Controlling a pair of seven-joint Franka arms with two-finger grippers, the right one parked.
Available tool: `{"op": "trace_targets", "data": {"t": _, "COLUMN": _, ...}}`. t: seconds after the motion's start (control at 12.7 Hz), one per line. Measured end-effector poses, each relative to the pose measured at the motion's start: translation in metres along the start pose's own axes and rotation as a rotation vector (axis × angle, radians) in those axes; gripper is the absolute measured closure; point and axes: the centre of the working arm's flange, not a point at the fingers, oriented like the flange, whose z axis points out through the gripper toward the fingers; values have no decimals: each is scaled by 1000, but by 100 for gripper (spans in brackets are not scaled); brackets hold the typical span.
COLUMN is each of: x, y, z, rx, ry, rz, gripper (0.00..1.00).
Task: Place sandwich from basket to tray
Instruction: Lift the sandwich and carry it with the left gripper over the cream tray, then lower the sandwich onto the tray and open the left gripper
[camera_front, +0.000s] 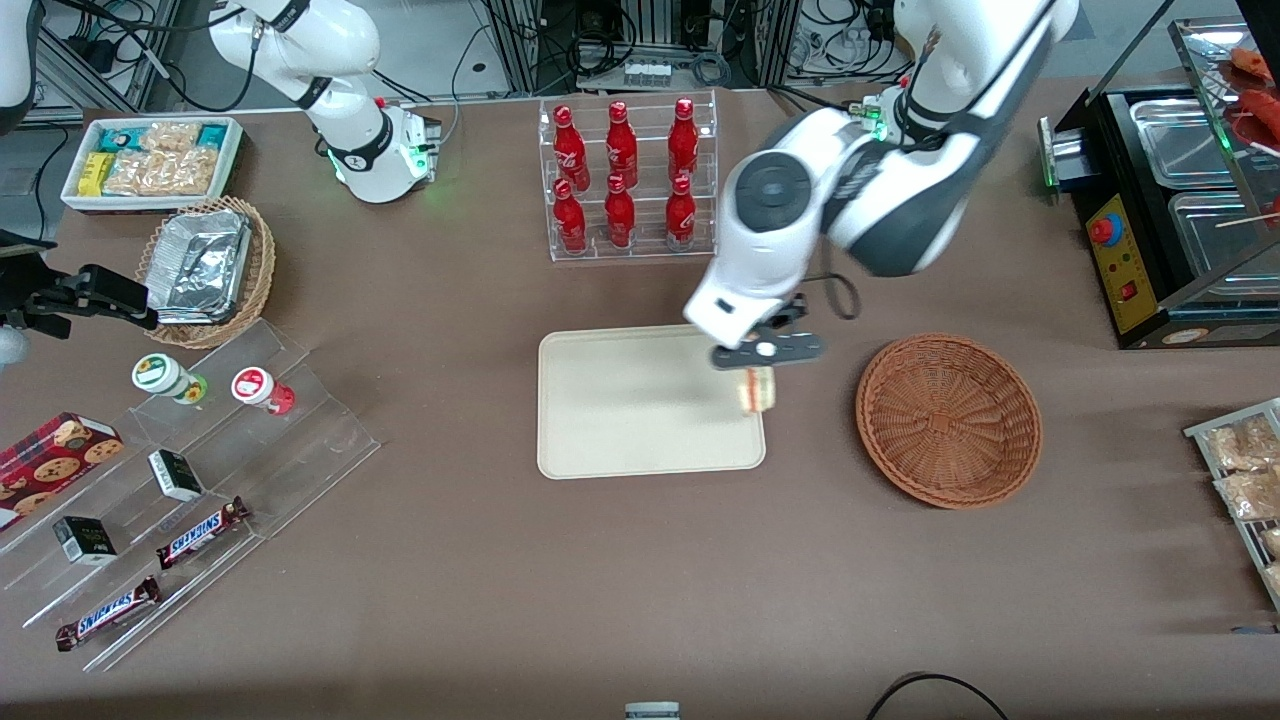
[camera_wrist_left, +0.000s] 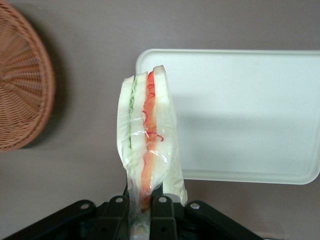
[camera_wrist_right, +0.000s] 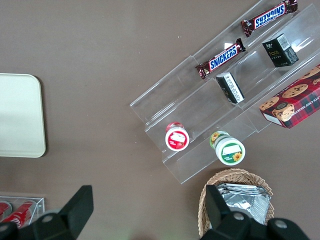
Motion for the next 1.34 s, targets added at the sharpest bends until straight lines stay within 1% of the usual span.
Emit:
{"op": "trace_targets", "data": {"t": 0.16, "x": -7, "y": 37, "z": 24, "rx": 8, "ry": -13, "rz": 52, "gripper": 85}}
{"op": "trace_targets", "data": {"t": 0.31, "x": -13, "y": 67, "z": 53, "rx": 45, "ry": -2, "rz": 79, "gripper": 85}}
{"op": "trace_targets", "data": {"t": 0.39, "x": -16, "y": 81, "z": 68, "rx": 59, "ry": 2, "rz": 84, "gripper": 85}}
{"op": "trace_targets", "data": {"t": 0.47, "x": -18, "y": 92, "z": 79, "rx": 63, "ry": 1, "rz": 89, "gripper": 85}}
{"op": "trace_targets", "data": {"t": 0.63, "x": -20, "y": 108, "z": 93, "rx": 59, "ry": -11, "rz": 101, "gripper": 85}}
{"op": "trace_targets", "data": {"t": 0.71, "x": -20, "y": 112, "z": 99, "rx": 57, "ry": -11, "rz": 105, "gripper": 85}}
{"op": "trace_targets", "data": {"t": 0.94, "x": -15, "y": 118, "z": 121, "rx": 66, "ry": 16, "rz": 93, "gripper": 85}}
{"op": "trace_targets", "data": {"t": 1.1, "x": -23, "y": 130, "z": 137, "rx": 61, "ry": 27, "rz": 100, "gripper": 85}}
{"op": "trace_targets", "data": {"t": 1.18, "x": -29, "y": 136, "z": 144, "rx": 67, "ry": 30, "rz": 104, "gripper": 85}}
{"op": "trace_targets", "data": {"t": 1.34, "x": -35, "y": 144, "z": 150, "rx": 67, "ry": 37, "rz": 113, "gripper": 85}}
